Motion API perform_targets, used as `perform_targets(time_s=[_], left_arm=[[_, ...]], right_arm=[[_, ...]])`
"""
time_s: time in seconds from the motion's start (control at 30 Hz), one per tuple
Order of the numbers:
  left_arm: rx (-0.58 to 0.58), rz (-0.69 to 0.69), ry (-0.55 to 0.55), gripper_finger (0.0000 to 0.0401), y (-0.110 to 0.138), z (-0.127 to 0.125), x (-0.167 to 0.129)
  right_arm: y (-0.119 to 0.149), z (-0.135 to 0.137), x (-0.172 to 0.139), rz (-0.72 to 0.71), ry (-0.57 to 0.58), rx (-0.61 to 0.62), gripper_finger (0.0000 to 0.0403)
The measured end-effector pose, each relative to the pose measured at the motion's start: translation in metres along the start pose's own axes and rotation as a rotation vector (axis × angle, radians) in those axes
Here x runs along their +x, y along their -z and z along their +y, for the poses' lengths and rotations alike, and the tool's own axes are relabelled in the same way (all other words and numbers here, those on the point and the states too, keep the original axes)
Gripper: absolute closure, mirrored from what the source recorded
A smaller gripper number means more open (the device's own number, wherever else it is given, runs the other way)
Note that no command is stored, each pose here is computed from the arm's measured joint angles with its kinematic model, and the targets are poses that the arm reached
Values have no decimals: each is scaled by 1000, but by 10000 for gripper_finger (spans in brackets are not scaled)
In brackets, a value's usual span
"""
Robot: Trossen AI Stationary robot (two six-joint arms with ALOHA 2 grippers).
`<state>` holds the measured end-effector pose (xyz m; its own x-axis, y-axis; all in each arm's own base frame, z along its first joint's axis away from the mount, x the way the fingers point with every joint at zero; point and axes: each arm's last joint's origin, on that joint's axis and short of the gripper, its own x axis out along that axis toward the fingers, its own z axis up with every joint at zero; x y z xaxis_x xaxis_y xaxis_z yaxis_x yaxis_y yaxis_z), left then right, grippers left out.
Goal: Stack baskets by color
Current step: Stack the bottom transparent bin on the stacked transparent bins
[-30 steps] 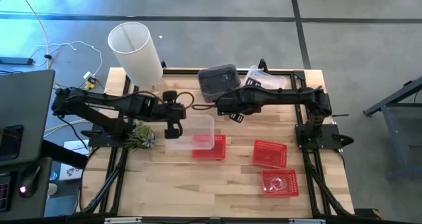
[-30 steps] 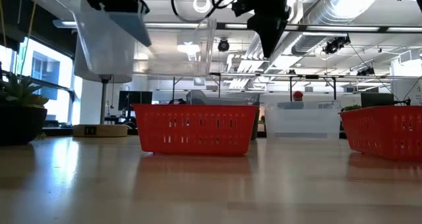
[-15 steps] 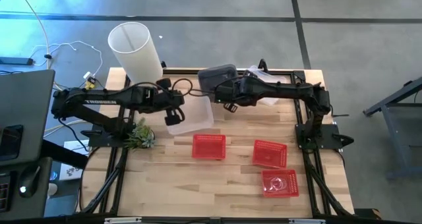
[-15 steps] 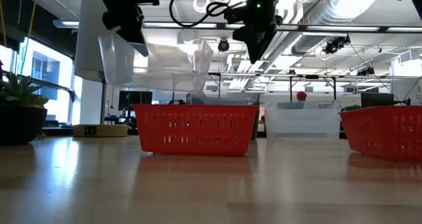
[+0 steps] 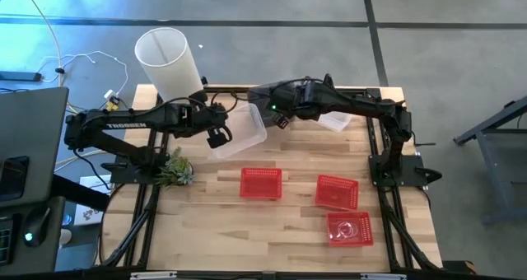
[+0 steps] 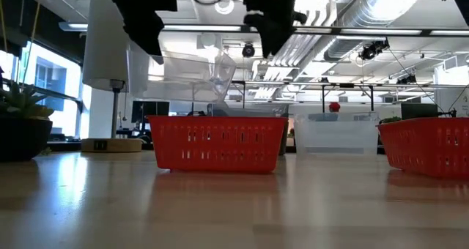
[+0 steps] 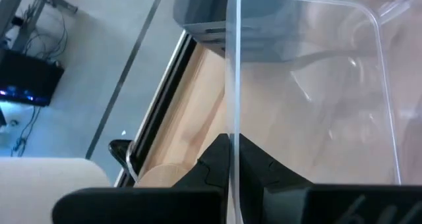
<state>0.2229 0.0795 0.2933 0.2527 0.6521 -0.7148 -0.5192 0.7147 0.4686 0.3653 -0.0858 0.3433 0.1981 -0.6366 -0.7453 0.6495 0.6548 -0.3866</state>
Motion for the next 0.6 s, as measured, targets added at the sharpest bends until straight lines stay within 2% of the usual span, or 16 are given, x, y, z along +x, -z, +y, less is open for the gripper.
perform_targets(time_s=[0.23, 0.4, 0.6], left_arm=[[-54, -7, -42, 401, -1, 3, 1], [-100, -54, -56, 401, -6, 3, 1], [-155, -92, -52, 401, -10, 3, 1]], right_arm=[[-19, -9, -24, -92, -129, -12, 249], [-25, -7, -26, -146, -177, -65, 249], [-30, -5, -28, -187, -240, -43, 249]])
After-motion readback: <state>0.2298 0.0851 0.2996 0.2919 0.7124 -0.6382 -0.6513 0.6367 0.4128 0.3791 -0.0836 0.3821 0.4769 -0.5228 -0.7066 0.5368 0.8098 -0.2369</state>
